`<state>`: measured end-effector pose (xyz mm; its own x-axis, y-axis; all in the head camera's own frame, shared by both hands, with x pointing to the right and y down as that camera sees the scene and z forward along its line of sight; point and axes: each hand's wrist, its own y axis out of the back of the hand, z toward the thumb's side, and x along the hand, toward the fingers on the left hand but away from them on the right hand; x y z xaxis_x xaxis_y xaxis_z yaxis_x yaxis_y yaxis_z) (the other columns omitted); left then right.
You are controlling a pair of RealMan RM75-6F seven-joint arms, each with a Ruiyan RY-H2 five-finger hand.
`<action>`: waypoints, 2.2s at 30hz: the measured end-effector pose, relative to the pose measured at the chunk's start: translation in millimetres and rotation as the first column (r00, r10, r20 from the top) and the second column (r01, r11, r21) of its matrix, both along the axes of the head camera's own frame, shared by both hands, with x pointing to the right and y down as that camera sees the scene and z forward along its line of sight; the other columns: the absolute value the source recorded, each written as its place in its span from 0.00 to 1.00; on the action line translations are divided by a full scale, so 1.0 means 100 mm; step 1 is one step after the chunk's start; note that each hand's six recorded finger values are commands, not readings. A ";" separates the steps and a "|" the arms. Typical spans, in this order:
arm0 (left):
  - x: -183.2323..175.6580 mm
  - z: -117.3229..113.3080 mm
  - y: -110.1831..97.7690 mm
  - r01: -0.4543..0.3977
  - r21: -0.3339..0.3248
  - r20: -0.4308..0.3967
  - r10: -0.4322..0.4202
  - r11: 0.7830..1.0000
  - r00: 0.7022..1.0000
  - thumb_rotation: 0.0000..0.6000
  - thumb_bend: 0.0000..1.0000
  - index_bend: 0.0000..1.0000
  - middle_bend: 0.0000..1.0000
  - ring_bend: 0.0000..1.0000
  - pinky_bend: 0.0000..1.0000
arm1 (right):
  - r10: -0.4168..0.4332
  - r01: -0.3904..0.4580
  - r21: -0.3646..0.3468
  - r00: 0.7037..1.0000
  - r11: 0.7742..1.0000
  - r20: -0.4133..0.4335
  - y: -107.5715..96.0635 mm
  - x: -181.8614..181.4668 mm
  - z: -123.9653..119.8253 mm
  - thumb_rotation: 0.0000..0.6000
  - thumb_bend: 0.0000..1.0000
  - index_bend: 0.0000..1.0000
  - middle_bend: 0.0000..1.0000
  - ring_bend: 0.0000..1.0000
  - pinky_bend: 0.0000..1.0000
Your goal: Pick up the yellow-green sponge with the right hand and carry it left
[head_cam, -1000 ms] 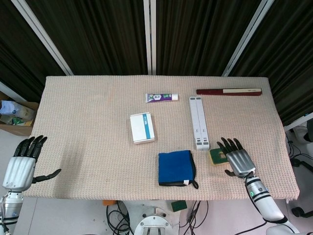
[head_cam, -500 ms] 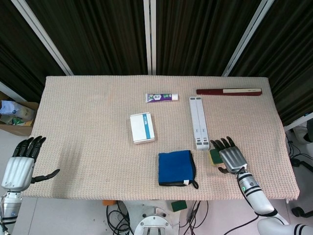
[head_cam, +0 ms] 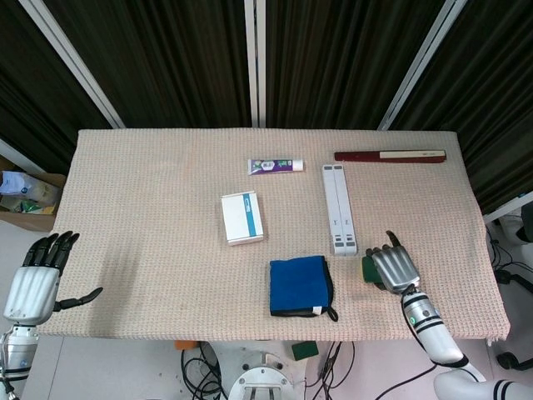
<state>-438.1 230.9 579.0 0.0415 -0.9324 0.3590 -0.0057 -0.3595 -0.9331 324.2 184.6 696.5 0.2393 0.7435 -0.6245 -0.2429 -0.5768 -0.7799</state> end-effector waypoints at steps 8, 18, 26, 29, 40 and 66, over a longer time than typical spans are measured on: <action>-0.02 0.00 0.01 0.007 0.000 -0.002 -0.007 1.000 1.000 0.48 0.00 0.09 0.11 0.07 0.14 | -0.002 -0.004 0.087 0.998 0.996 0.069 -0.27 -0.09 -0.32 1.00 0.32 0.63 0.63 0.53 0.16; -0.02 0.00 0.01 0.012 0.005 -0.012 -0.012 1.000 1.000 0.48 0.00 0.09 0.11 0.07 0.14 | -0.123 0.103 0.141 0.983 0.985 0.139 -1.02 -1.06 -0.22 1.00 0.30 0.61 0.59 0.53 0.16; -0.13 0.03 0.00 0.035 0.008 -0.012 -0.034 0.999 0.999 0.48 0.00 0.09 0.11 0.07 0.14 | -0.169 0.155 0.129 0.980 0.979 0.102 -1.39 -1.75 0.26 1.00 0.23 0.55 0.54 0.50 0.10; -0.17 0.01 -0.01 0.042 0.014 -0.004 -0.042 0.999 0.999 0.48 0.00 0.09 0.11 0.07 0.14 | -0.170 0.163 0.097 0.982 0.982 0.078 -1.43 -1.91 0.46 1.00 0.18 0.42 0.45 0.43 0.07; -0.21 -0.01 -0.01 0.049 0.015 0.001 -0.049 0.999 0.999 0.48 0.00 0.09 0.11 0.07 0.14 | -0.176 0.177 0.010 0.968 0.984 0.178 -1.38 -2.31 0.64 1.00 0.00 0.00 0.00 0.00 0.00; -0.09 0.02 -0.03 0.022 0.025 -0.016 -0.021 0.999 1.000 0.48 0.00 0.09 0.11 0.07 0.14 | 0.225 -0.253 0.246 0.965 0.936 0.136 -0.24 0.74 -0.44 1.00 0.00 0.00 0.00 0.00 0.00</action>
